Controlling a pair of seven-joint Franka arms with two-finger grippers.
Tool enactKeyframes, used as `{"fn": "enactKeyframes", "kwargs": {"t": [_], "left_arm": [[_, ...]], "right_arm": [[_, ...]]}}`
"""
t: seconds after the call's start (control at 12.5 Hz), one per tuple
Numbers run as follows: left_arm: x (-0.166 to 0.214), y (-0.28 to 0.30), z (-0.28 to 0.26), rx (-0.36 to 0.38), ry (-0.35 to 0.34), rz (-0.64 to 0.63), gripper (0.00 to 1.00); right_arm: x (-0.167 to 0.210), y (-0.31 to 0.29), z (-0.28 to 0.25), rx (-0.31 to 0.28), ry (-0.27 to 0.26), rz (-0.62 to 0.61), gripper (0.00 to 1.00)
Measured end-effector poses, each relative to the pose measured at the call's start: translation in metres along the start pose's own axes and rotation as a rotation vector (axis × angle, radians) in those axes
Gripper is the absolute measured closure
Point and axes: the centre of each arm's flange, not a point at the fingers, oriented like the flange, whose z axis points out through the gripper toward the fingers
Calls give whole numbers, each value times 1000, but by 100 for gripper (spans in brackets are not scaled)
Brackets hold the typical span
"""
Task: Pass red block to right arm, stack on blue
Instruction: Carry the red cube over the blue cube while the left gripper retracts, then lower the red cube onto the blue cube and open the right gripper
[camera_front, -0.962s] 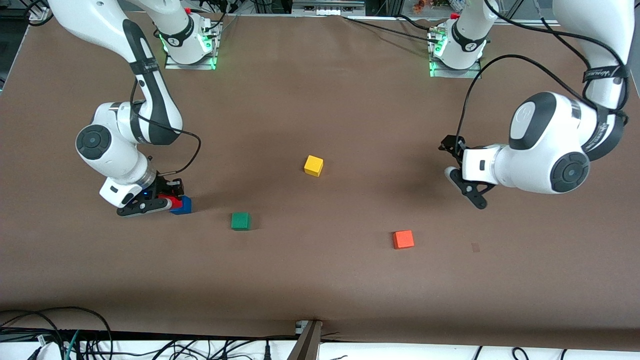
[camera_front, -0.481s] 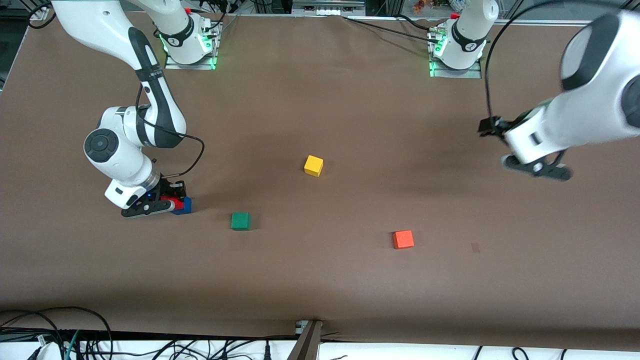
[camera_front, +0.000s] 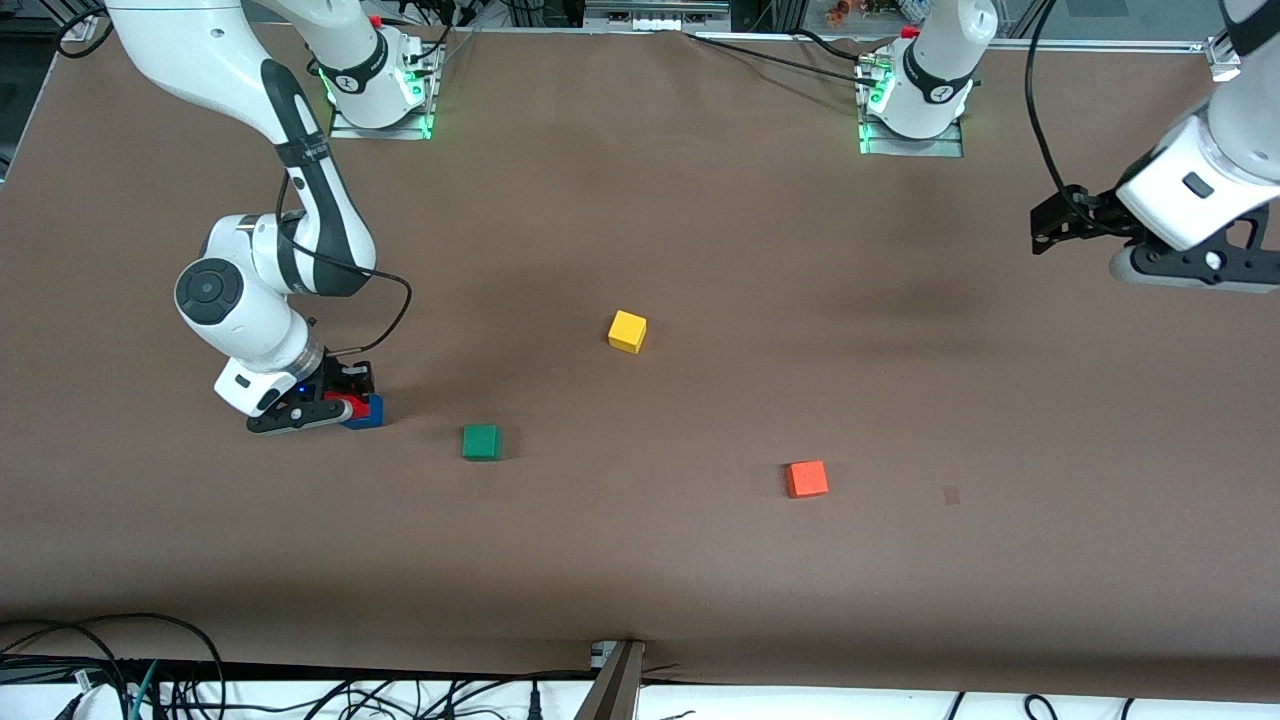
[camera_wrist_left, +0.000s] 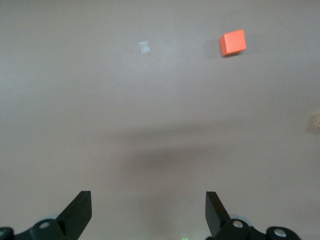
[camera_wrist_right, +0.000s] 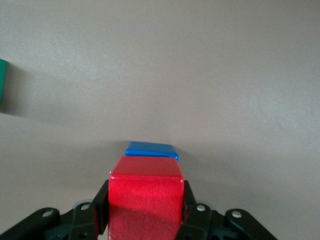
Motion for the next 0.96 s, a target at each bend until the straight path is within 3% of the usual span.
{"fn": "enactKeyframes", "kwargs": {"t": [0.32, 0.8, 0.88, 0.96], "left_arm": [[-24, -7, 6, -2, 29, -61, 0], [-25, -21, 11, -4, 21, -107, 0], [-26, -22, 11, -3, 18, -108, 0], [-26, -23, 12, -3, 15, -111, 0]], "right_arm": [[0, 0, 0, -1, 6, 0, 43], [0, 0, 3, -4, 12, -1, 43], [1, 0, 3, -4, 13, -1, 37], [1, 0, 2, -5, 16, -1, 24]]}}
